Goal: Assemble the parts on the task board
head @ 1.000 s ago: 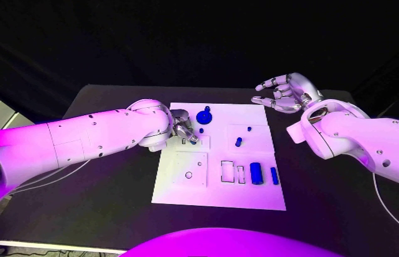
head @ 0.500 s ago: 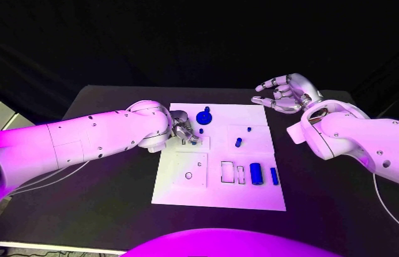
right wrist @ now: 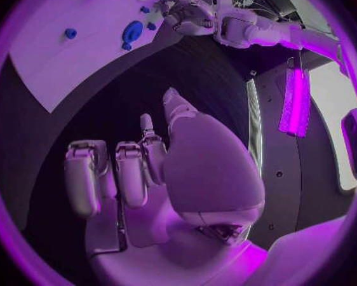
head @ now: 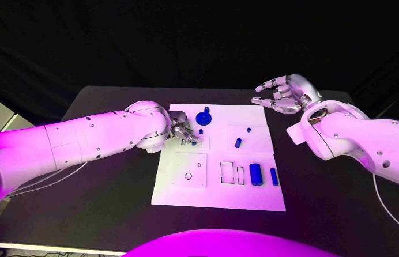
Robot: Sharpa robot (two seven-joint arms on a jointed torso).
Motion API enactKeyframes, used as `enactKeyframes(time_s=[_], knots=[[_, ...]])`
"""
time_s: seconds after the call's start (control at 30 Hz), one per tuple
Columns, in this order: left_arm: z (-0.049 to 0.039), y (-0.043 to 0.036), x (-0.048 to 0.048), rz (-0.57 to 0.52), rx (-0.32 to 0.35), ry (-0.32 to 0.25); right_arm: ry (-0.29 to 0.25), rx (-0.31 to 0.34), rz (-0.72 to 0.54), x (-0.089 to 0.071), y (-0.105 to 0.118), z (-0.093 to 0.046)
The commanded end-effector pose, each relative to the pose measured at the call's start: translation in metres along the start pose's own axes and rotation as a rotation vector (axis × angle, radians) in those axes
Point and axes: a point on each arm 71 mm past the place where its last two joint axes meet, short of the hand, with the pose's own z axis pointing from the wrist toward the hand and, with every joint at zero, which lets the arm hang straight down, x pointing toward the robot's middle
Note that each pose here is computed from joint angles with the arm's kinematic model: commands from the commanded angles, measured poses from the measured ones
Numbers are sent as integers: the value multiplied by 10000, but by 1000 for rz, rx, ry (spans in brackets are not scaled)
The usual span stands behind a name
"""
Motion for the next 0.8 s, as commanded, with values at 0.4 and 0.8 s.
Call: enactKeyframes(time_s=[0.4, 0.8], knots=[[-156, -128, -273, -18, 41, -26, -1, -2, -7, -15, -29, 5], [-204, -89, -900, -29, 5, -46, -6, 4, -10, -31, -53, 15]])
